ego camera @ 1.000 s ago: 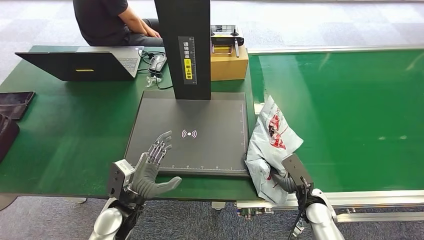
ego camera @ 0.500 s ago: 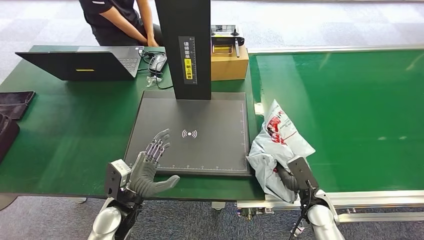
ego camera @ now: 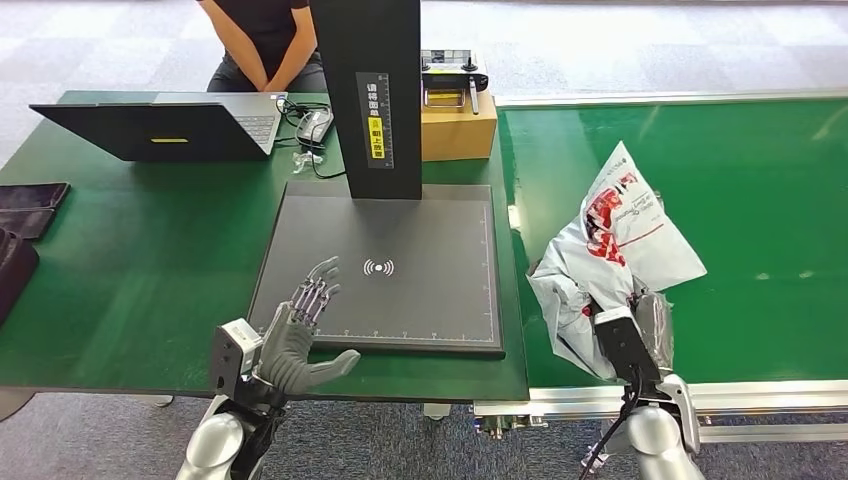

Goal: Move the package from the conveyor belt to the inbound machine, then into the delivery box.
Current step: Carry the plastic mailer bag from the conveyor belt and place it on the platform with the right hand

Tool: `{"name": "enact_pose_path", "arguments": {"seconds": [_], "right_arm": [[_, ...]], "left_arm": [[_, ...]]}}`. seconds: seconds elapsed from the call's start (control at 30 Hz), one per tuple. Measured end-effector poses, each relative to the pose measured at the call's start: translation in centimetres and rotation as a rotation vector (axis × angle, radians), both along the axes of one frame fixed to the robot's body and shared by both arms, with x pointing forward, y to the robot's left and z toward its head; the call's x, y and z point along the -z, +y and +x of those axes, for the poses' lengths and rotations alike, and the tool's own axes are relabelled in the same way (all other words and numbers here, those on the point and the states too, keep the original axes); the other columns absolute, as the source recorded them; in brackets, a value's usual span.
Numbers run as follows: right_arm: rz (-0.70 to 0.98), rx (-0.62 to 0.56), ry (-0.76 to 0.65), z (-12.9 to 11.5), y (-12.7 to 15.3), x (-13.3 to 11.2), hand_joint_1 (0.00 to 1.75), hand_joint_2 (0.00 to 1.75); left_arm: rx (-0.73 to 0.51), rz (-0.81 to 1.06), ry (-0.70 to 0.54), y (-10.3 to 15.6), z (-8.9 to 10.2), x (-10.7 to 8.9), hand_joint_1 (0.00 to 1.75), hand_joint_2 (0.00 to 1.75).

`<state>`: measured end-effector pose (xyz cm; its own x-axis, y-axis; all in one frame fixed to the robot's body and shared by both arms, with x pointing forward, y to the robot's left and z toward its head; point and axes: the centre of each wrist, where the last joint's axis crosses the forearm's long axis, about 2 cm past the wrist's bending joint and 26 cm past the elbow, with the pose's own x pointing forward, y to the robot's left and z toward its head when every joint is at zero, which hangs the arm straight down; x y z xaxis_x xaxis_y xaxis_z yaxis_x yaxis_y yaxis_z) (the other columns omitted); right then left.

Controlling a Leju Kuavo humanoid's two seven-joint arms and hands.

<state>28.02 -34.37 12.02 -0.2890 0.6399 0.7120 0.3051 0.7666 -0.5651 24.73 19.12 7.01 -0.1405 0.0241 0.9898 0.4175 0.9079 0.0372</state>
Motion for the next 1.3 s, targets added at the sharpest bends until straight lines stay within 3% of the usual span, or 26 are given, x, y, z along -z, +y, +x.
{"name": "enact_pose_path", "arguments": {"seconds": [0.4, 0.7, 1.03, 1.3], "right_arm": [[-0.376, -0.259, 0.031, 3.0, 2.7, -3.4, 1.75, 1.75], [-0.718, -0.395, 0.015, 9.5, 6.3, -7.4, 1.75, 1.75], [-0.871, -0.492, -0.001, 12.6, 8.2, -9.1, 1.75, 1.75], [-0.916, -0.647, -0.039, 14.4, 12.0, -10.2, 1.75, 1.75]], "left_arm": [[0.009, -0.022, -0.040, 0.0, 0.6, -0.3, 0.00, 1.75], [-0.013, -0.040, -0.070, 0.1, 1.1, -0.7, 0.00, 1.75], [-0.035, -0.057, -0.086, 0.3, 1.4, -0.8, 0.00, 1.75], [-0.037, -0.076, -0.091, 0.3, 1.6, -0.9, 0.00, 1.75]]}}
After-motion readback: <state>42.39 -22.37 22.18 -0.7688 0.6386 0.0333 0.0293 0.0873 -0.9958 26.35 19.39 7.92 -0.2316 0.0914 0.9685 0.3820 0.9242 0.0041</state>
